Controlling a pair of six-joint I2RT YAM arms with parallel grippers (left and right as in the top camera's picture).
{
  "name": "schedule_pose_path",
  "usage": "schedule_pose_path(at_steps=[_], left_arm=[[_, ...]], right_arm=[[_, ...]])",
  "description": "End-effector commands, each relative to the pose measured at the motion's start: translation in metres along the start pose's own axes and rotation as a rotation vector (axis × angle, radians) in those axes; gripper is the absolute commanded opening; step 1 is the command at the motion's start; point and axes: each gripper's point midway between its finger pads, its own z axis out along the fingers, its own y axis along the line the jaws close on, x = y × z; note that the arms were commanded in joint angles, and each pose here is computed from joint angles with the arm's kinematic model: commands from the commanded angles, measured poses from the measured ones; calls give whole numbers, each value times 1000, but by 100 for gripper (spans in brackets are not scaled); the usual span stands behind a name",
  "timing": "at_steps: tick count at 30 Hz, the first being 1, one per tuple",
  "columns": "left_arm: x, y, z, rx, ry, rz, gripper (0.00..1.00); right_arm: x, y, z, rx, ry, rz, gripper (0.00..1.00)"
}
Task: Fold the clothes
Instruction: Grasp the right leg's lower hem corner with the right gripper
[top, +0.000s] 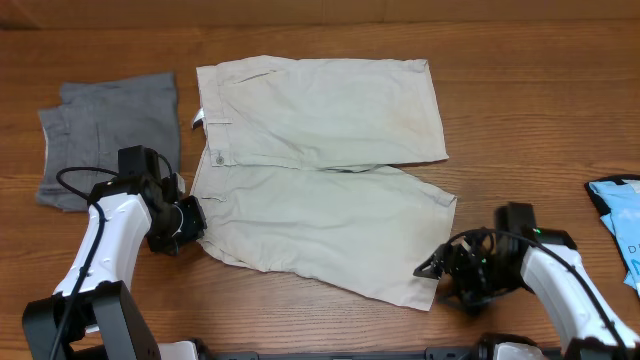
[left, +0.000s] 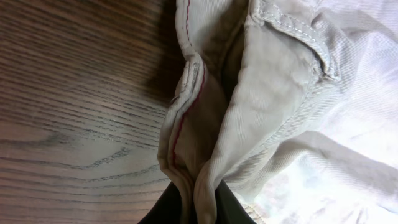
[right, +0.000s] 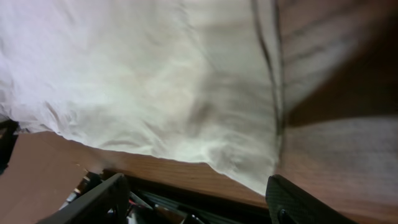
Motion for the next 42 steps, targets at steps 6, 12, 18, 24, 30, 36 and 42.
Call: schedule_pose_path(at_steps=[6, 12, 18, 24, 30, 36, 42], left_arm=[[-9, -7, -5, 36, -21, 22, 17], [-9, -7, -5, 36, -22, 23, 18], [-9, -7, -5, 36, -22, 23, 18], [-11, -8, -5, 37, -28, 24, 18], [-13, -13, -5, 65, -36, 27, 19], [-13, -12, -5, 64, -36, 42, 19], [-12, -12, -5, 64, -35, 42, 20]], right_arm=[[17, 3, 13, 68, 139, -30, 74], [36, -3, 24, 165, 208, -27, 75], [17, -10, 27, 232, 107, 49, 74], [8, -21, 25, 294, 51, 90, 73], [16, -34, 30, 319, 62, 158, 66], [17, -34, 34, 300, 65, 175, 43], [11, -26, 30, 290, 48, 161, 9]])
